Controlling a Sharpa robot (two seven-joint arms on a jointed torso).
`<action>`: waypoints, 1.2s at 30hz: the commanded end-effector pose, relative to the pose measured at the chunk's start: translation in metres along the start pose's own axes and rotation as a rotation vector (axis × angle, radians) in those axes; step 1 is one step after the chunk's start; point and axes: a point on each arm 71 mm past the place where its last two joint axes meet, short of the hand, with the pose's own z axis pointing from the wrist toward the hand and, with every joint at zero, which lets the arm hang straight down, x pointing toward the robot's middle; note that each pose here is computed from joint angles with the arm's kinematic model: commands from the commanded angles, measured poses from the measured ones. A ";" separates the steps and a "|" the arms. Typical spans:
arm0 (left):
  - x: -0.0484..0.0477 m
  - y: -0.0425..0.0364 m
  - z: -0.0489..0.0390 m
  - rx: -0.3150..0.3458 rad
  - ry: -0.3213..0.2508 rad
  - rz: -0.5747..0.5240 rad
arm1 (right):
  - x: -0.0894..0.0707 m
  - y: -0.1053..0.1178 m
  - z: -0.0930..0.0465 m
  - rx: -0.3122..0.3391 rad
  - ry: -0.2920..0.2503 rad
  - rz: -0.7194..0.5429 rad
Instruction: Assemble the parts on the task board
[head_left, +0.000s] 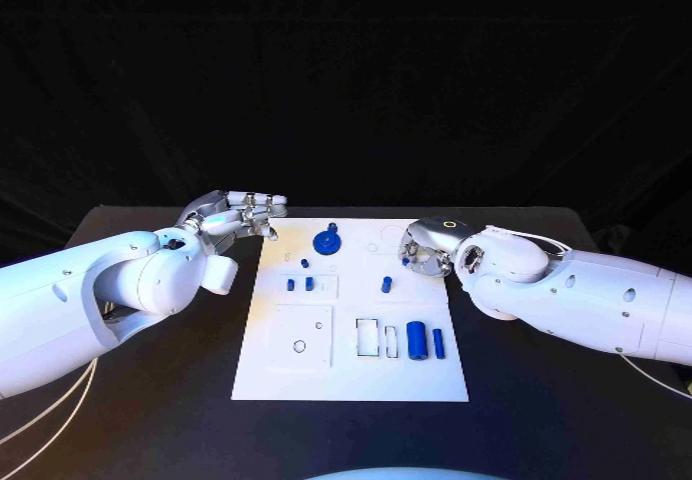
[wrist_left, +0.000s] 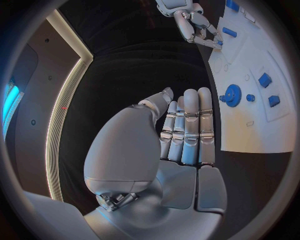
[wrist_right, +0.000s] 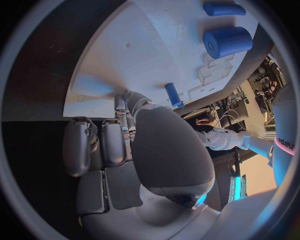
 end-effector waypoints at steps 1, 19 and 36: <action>0.0027 -0.0013 0.0006 0.006 0.018 -0.006 | 0.006 0.003 -0.001 -0.008 0.022 -0.009; 0.0003 -0.0005 0.0020 0.003 0.013 0.002 | -0.013 -0.002 -0.011 0.001 -0.130 0.040; 0.0014 -0.0002 0.0025 0.000 0.020 0.003 | -0.035 0.050 -0.041 -0.149 -0.174 0.168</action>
